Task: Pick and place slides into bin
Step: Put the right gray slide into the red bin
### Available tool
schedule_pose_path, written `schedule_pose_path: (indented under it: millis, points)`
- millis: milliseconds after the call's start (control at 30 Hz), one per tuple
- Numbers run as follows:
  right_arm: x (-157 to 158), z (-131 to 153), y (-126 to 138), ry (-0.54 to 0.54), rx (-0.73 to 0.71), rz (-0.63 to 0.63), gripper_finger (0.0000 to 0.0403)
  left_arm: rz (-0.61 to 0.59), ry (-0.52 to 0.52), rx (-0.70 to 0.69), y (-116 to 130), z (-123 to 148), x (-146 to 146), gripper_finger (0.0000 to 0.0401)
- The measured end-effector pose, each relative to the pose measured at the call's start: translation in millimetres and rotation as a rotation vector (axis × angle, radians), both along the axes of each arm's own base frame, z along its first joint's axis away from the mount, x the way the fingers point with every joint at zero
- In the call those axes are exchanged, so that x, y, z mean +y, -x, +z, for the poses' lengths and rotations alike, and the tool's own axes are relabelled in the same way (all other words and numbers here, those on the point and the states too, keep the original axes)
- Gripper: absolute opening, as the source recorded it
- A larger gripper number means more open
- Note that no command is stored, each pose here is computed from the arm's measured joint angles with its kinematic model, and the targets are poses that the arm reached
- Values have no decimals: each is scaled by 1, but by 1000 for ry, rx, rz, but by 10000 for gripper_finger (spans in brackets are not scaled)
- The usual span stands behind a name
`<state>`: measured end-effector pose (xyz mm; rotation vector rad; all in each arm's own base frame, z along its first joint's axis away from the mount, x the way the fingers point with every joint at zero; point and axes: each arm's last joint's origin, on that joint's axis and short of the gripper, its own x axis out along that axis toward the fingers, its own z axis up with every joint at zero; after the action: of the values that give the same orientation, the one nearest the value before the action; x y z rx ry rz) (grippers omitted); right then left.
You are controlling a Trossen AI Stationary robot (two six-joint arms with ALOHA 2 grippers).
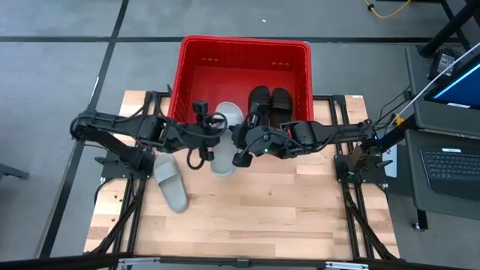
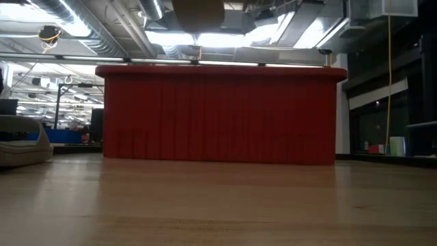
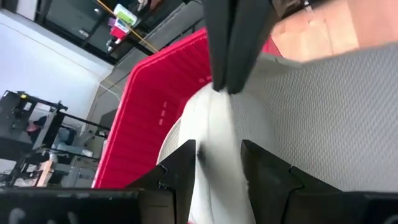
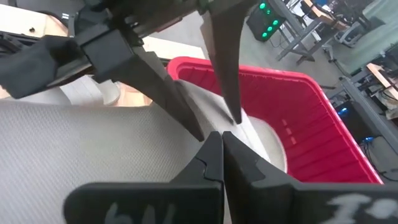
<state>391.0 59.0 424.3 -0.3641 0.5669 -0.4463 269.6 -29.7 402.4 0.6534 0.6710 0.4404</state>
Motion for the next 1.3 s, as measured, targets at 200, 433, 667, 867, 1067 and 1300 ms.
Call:
schedule_pose_path:
  millis: [200,433,667,867,1067,1300]
  points:
    - [0,0,0,0,0,0,0,4,3,-34,0,3,0,113]
    - [0,0,0,0,0,0,0,1,-1,-34,0,4,0,76]
    - [0,0,0,0,1,0,0,-14,-15,-21,0,4,-2,32]
    - [0,0,0,0,2,2,0,-49,-40,6,1,3,-6,9]
    - [0,1,-1,-2,-17,2,12,8,-92,1,2,4,-7,7]
    - [0,2,-1,35,5,17,76,32,-105,-7,7,7,-5,5]
